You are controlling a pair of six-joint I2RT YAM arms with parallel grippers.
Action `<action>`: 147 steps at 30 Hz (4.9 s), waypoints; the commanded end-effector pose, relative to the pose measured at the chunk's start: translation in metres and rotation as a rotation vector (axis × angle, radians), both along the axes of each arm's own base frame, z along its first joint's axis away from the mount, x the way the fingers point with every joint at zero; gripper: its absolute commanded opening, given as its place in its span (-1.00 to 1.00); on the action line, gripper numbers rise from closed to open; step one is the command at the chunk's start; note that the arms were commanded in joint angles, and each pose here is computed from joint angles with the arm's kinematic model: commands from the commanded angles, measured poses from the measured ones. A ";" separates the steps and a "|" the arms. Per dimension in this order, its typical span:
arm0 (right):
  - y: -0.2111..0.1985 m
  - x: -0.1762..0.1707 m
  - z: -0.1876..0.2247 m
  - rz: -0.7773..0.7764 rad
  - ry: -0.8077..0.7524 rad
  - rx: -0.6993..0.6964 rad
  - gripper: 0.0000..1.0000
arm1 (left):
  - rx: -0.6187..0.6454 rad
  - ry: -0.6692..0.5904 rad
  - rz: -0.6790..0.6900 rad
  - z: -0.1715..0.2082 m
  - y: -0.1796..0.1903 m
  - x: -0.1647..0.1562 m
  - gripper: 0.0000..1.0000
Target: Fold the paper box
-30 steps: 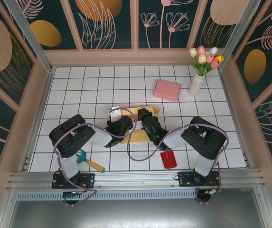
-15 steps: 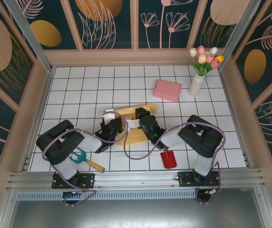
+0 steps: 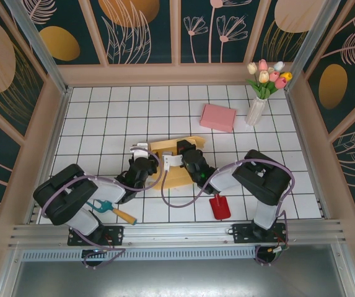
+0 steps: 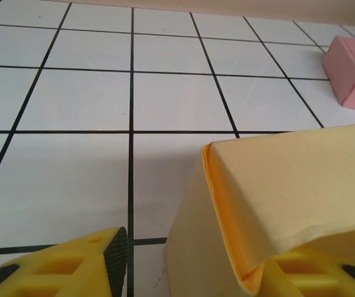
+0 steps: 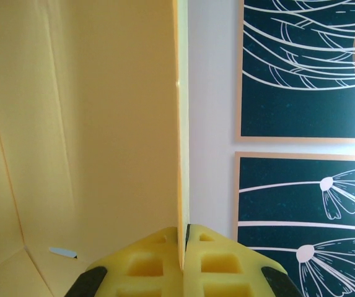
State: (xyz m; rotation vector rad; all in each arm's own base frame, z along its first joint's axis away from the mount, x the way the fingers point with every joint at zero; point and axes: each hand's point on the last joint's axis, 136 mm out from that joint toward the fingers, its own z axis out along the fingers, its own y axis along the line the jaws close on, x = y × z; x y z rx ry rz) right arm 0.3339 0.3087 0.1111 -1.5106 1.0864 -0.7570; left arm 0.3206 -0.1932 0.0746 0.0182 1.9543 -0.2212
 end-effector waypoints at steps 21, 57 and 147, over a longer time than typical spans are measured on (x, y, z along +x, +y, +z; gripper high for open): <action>-0.028 -0.016 -0.068 -0.043 0.173 -0.130 -1.00 | 0.082 -0.018 0.299 -0.010 0.030 0.028 -0.42; -0.029 -0.027 -0.076 0.038 0.156 -0.190 -1.00 | 0.003 -0.021 -0.257 -0.025 0.001 -0.020 0.28; -0.024 -0.085 -0.069 0.469 0.332 -0.470 -1.00 | 0.053 -0.199 -0.558 0.003 -0.052 -0.023 -0.19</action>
